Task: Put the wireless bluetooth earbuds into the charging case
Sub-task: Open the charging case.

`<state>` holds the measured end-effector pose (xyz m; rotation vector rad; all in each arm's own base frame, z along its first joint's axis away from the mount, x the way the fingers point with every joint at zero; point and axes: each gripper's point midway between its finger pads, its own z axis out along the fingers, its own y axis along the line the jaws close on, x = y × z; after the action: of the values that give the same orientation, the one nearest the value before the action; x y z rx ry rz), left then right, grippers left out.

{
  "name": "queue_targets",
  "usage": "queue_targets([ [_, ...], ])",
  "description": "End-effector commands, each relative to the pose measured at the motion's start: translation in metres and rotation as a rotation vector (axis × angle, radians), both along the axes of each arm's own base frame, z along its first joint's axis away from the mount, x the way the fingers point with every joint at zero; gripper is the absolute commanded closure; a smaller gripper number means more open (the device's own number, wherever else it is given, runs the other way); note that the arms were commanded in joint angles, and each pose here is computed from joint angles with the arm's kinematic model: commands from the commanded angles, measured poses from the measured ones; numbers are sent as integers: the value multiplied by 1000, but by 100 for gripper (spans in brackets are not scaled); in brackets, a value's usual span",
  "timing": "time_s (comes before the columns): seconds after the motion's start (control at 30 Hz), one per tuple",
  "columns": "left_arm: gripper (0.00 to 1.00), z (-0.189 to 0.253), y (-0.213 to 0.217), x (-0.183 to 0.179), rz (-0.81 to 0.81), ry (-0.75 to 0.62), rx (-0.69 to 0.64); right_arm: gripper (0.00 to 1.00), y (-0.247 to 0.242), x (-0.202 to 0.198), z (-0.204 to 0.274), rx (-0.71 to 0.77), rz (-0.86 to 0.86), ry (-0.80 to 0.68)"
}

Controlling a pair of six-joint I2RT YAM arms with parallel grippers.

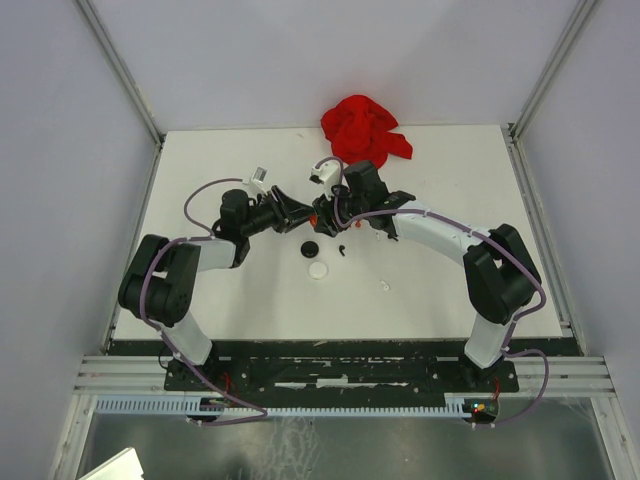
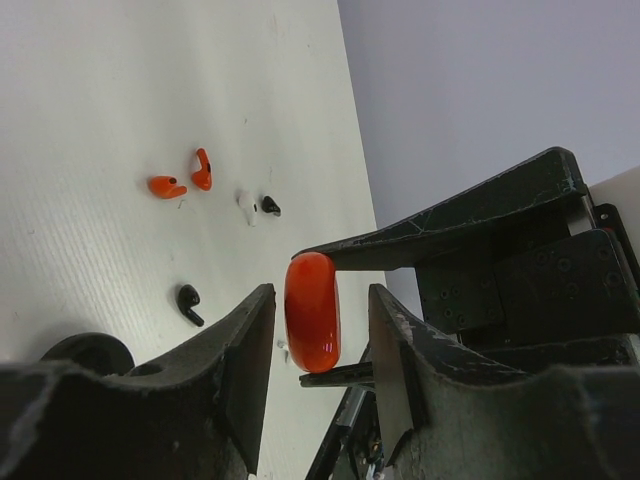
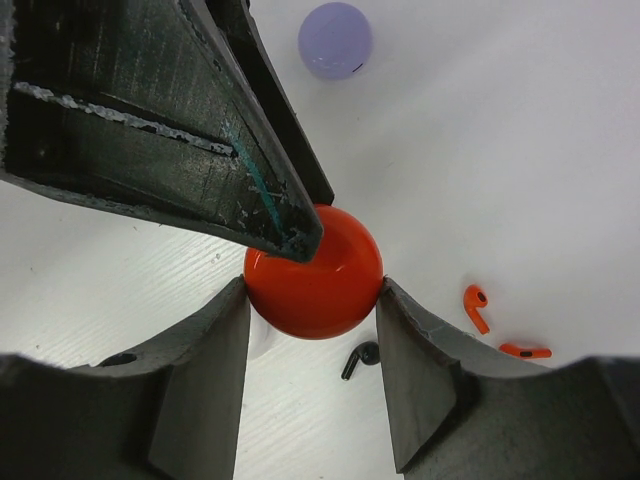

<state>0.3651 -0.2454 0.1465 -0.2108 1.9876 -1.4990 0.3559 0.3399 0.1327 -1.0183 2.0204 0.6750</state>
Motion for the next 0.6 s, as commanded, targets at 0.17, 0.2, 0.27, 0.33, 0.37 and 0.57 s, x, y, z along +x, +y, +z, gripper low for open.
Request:
queue_targets([
  [0.17, 58, 11, -8, 4, -41, -87, 16, 77, 7, 3, 30, 63, 24, -68],
  [0.2, 59, 10, -9, 3, -44, -87, 15, 77, 7, 3, 29, 62, 23, -65],
  [0.27, 60, 10, -10, 2, -47, -87, 16, 77, 7, 3, 30, 64, 24, -67],
  [0.33, 62, 11, -10, 3, -47, -90, 16, 77, 7, 3, 30, 64, 23, -67],
  [0.37, 64, 10, -10, 3, -46, -91, 17, 77, 7, 3, 30, 64, 23, -67],
  [0.57, 83, 10, -11, 2, -51, -92, 16, 76, 7, 3, 31, 68, 22, -70],
])
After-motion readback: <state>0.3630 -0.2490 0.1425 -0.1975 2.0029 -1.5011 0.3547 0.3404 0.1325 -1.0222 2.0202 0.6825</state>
